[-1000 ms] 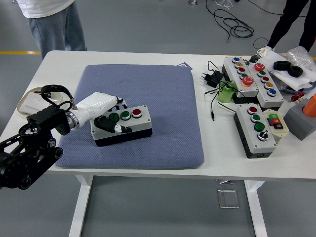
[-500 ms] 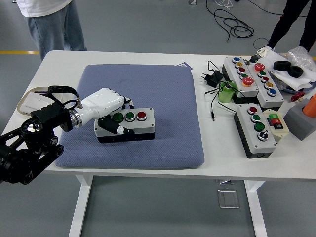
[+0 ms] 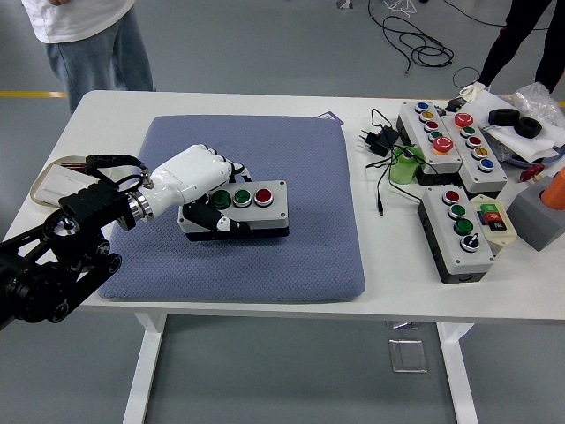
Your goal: Pick up the button,place it on the desk,press the button,press the button
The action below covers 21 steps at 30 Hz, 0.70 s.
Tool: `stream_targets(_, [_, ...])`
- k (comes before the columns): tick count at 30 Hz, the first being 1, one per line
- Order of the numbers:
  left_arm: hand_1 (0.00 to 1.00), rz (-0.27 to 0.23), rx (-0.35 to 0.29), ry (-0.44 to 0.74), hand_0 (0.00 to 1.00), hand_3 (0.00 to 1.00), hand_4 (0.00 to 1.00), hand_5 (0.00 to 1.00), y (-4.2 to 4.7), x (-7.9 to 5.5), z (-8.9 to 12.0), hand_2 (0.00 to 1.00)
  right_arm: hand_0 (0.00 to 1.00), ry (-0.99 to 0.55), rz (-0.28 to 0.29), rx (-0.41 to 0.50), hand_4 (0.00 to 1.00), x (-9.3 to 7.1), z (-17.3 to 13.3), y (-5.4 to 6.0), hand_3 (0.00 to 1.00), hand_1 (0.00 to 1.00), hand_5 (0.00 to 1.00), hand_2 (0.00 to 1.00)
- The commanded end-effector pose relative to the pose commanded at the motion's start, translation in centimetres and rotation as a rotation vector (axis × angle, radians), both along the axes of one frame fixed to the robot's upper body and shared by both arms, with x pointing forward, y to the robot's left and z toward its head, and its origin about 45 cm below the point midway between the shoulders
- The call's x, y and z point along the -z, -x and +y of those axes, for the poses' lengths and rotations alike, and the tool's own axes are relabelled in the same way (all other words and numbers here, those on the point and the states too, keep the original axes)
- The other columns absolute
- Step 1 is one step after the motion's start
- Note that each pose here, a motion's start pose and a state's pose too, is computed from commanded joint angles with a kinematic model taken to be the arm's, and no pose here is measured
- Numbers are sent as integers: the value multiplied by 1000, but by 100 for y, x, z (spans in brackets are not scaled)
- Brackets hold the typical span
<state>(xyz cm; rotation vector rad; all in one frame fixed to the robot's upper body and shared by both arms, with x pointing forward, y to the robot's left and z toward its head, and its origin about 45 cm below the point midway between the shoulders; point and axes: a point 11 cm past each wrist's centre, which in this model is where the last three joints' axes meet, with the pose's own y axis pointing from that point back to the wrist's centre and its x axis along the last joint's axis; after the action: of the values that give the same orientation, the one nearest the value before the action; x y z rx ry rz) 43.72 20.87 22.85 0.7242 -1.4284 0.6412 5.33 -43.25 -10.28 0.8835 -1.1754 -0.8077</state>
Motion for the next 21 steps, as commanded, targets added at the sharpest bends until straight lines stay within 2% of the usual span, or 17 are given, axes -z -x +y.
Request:
stream_targets(12, [353, 31, 25, -39, 449, 357, 322, 2, 38, 96, -21, 307, 631, 1, 0, -8, 308, -6, -3, -29, 569, 550, 257, 626])
stream_targets(13, [390, 34, 27, -44, 452, 362, 300, 2, 43, 110, -25, 385, 630, 0, 0, -7, 308, -5, -2, -26, 569, 550, 257, 626])
stream_targets(18, [390, 37, 32, -54, 452, 362, 300, 2, 54, 132, -39, 385, 630, 1, 2, -10, 308, -6, -4, -27, 569, 550, 257, 626])
stream_targets(19, [460, 37, 30, -52, 455, 438, 457, 126, 53, 134, -34, 452, 630, 1, 2, -10, 308, -6, -4, -24, 570, 550, 257, 626])
stream_targets(21, [460, 40, 25, -52, 455, 438, 457, 126, 49, 140, -25, 452, 630, 1, 2, -8, 308, -5, -6, -19, 570, 550, 257, 626])
